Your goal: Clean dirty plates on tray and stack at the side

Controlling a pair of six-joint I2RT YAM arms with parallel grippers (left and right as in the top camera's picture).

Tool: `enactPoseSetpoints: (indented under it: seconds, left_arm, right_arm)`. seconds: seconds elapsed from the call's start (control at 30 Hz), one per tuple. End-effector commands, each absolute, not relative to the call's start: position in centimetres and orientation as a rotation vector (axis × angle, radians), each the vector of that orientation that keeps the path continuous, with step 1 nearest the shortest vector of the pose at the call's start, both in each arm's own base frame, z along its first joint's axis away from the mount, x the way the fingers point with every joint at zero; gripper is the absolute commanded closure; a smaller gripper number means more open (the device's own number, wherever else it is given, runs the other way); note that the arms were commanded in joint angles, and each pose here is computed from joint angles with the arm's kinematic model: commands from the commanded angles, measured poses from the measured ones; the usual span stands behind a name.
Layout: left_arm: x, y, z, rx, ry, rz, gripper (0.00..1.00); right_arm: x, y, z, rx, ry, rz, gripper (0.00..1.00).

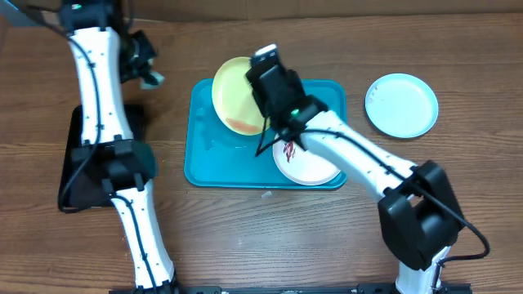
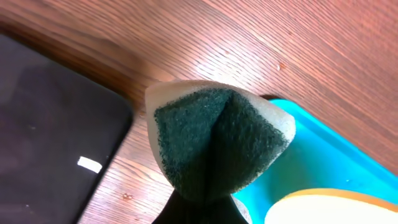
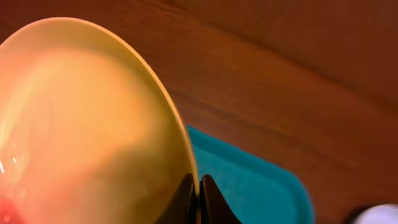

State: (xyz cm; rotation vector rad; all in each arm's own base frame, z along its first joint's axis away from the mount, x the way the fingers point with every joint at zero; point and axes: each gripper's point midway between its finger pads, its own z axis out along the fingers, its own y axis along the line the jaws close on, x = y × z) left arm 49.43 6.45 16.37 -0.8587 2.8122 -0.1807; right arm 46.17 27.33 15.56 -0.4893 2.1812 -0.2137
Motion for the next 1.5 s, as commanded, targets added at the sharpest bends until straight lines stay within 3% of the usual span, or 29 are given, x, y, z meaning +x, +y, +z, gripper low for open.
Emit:
enactPoseSetpoints:
  seconds: [0.0, 0.37, 0.63, 1.17, 1.3, 1.37, 1.4, 1.47]
  left_arm:
    - [49.5, 6.3, 17.7, -0.815, 2.791, -0.294, 0.96]
    - [49.6, 5.8, 18.2, -0.733, 2.795, -0.43, 0.96]
    - [49.8, 3.6, 18.2, -0.676, 2.813, -0.448, 0.96]
    - [49.9, 0.9, 18.0, -0.578, 2.846, -0.404, 0.96]
    - [49.9, 0.7, 18.0, -0.572, 2.848, -0.405, 0.96]
    - [49.9, 0.5, 18.0, -0.567, 2.85, -0.406, 0.96]
    - [49.9, 0.4, 18.0, -0.563, 2.851, -0.406, 0.96]
    - [49.9, 0.0, 18.0, -0.555, 2.855, -0.407, 0.96]
  right_arm:
    - [46.3, 25.9, 19.5, -0.541, 2.013, -0.541, 0.96]
    - [45.8, 27.6, 26.2, -0.625, 1.731, -0.881, 0.96]
    - [45.2, 27.4, 26.6, -0.615, 1.721, -0.936, 0.96]
    - [46.3, 24.5, 22.4, -0.3, 1.921, -0.631, 0.96]
    - [46.2, 25.5, 21.0, -0.441, 1.962, -0.606, 0.96]
    - [46.1, 23.1, 22.5, -0.211, 1.919, -0.669, 0.96]
    - [46.1, 22.2, 23.1, -0.062, 1.899, -0.619, 0.96]
    - [46.3, 25.0, 21.0, -0.203, 2.015, -0.392, 0.96]
